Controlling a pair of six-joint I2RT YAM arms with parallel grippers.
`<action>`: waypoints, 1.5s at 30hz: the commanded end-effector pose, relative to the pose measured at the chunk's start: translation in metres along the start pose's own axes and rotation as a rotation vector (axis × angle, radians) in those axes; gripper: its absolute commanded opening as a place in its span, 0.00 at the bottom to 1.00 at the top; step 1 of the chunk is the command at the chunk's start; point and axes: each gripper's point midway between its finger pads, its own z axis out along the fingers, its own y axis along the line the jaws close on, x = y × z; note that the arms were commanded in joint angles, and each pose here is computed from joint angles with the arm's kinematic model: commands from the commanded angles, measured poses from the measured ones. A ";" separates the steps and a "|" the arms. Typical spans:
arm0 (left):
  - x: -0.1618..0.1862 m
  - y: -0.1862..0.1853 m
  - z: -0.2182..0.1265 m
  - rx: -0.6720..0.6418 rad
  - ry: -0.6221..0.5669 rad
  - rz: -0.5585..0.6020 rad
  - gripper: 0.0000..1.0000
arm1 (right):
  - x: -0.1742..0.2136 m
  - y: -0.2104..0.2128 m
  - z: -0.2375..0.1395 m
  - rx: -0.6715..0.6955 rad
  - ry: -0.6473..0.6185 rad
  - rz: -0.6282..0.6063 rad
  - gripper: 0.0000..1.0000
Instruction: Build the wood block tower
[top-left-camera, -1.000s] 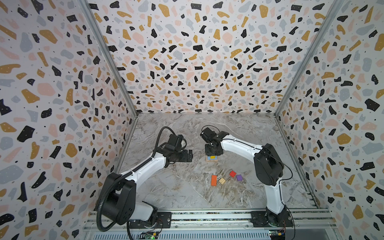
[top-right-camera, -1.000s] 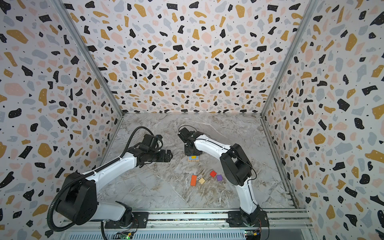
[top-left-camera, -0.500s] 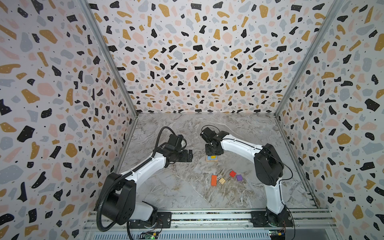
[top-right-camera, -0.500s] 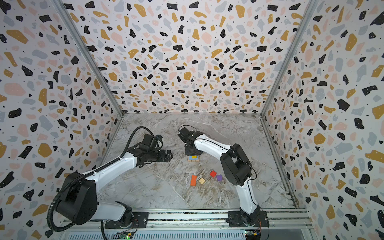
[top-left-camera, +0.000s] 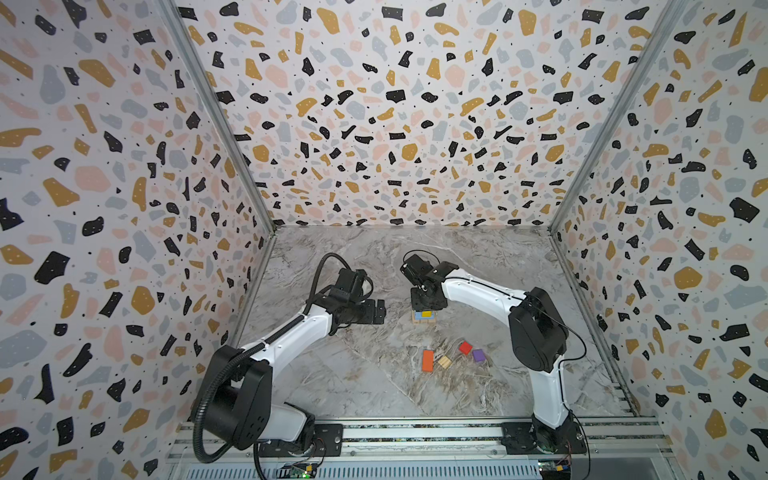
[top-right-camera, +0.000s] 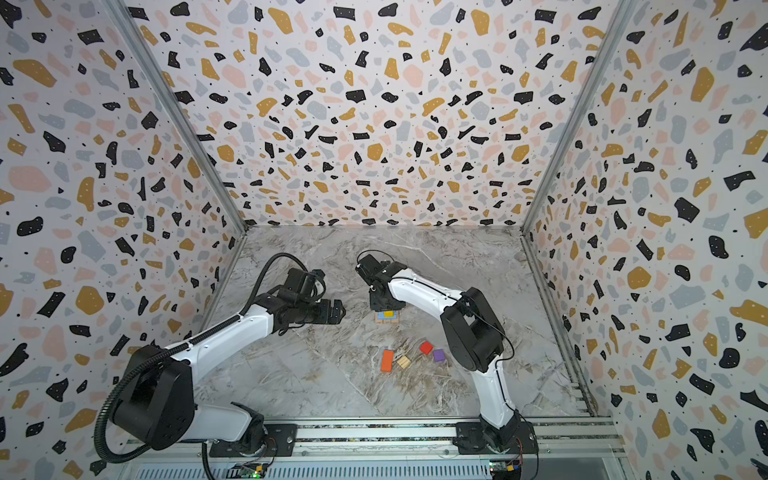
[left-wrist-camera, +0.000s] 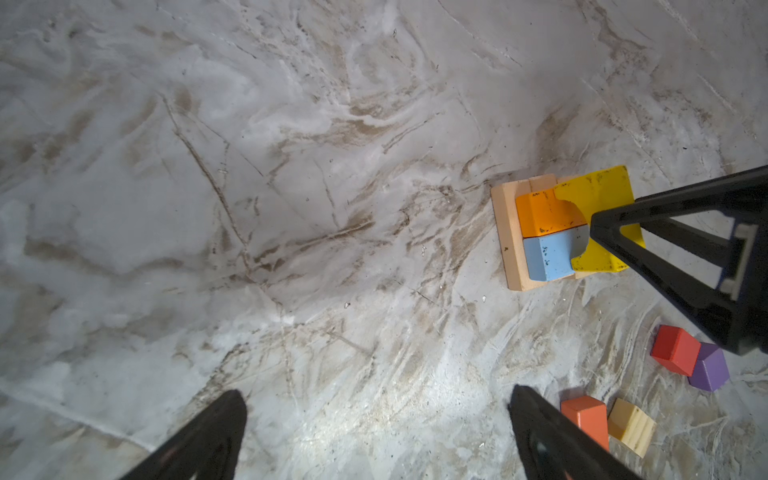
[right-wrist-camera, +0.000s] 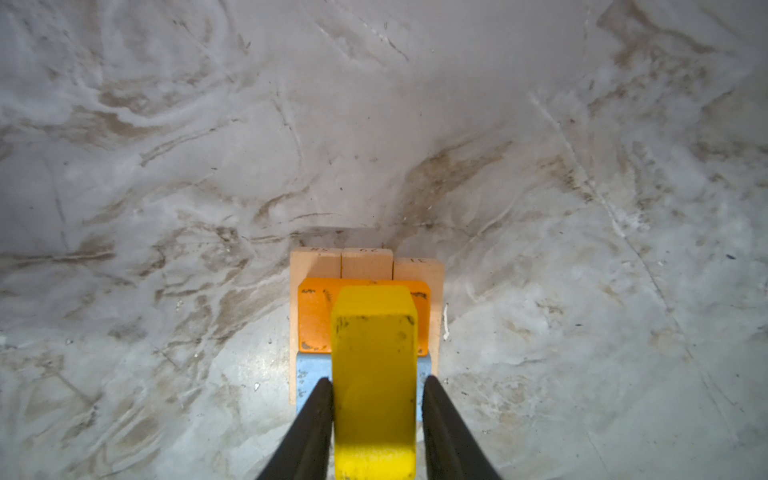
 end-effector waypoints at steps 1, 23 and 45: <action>-0.001 0.001 0.001 0.003 -0.005 0.014 1.00 | -0.022 0.003 -0.045 -0.044 -0.094 0.000 0.39; -0.010 -0.004 -0.013 0.027 -0.054 0.014 1.00 | -0.020 -0.009 -0.084 -0.071 -0.111 -0.087 0.99; -0.008 -0.010 -0.027 0.067 -0.091 0.014 1.00 | -0.003 -0.004 -0.029 -0.020 0.047 -0.116 0.59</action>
